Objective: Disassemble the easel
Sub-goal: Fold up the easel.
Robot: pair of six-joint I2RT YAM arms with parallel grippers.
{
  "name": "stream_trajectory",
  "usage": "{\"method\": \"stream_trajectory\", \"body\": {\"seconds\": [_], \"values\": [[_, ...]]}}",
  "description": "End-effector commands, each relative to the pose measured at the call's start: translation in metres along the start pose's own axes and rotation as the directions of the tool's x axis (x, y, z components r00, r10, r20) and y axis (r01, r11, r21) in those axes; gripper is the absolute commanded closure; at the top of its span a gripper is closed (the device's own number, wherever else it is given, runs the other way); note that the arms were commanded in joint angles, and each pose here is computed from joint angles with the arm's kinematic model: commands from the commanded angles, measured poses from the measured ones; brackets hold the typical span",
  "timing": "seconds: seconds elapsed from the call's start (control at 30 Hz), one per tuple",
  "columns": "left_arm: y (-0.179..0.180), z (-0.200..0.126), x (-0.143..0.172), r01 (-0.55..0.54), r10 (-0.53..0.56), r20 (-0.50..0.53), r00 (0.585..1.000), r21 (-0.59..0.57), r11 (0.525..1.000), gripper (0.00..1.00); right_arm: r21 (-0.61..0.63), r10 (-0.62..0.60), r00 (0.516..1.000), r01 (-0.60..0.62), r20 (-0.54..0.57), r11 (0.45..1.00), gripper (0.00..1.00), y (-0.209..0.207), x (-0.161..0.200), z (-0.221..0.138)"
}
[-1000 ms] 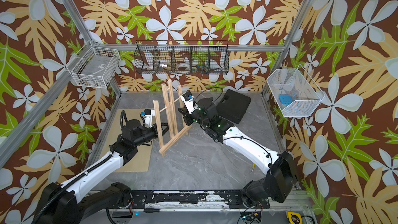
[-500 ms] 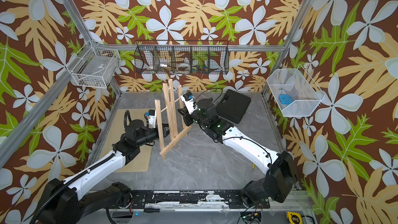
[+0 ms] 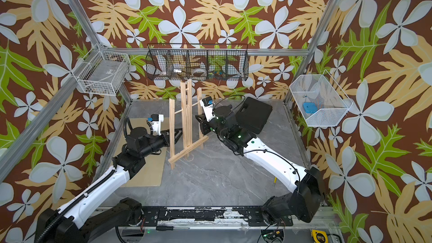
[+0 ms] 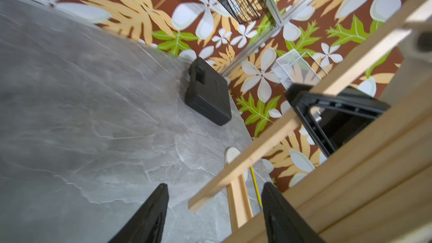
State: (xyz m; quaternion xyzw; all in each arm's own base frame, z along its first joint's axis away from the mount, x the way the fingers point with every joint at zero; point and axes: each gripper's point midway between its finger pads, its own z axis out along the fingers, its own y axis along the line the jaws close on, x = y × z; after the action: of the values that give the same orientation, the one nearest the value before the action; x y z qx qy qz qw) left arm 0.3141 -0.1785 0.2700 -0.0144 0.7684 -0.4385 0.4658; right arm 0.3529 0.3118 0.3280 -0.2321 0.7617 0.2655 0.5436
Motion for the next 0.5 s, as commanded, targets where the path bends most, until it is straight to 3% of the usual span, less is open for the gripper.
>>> {"method": "stream_trajectory", "body": {"seconds": [0.0, 0.2, 0.47], "values": [[0.009, -0.020, -0.012, -0.083, 0.083, 0.019, 0.996, -0.037, 0.996, 0.33, 0.233, 0.045, 0.999, -0.048, 0.018, 0.971, 1.00, -0.047, -0.007, -0.009], [-0.017, -0.053, -0.023, -0.273, 0.270, 0.106, 0.957, 0.014, 0.962, 0.29, 0.307, 0.136, 0.990, -0.118, -0.040, 0.944, 1.00, -0.075, 0.002, -0.011], [-0.046, -0.046, -0.002, -0.294, 0.282, 0.089, 0.955, 0.202, 0.934, 0.30, 0.257, 0.081, 0.984, -0.038, -0.157, 0.966, 1.00, -0.067, 0.005, 0.004]]}}
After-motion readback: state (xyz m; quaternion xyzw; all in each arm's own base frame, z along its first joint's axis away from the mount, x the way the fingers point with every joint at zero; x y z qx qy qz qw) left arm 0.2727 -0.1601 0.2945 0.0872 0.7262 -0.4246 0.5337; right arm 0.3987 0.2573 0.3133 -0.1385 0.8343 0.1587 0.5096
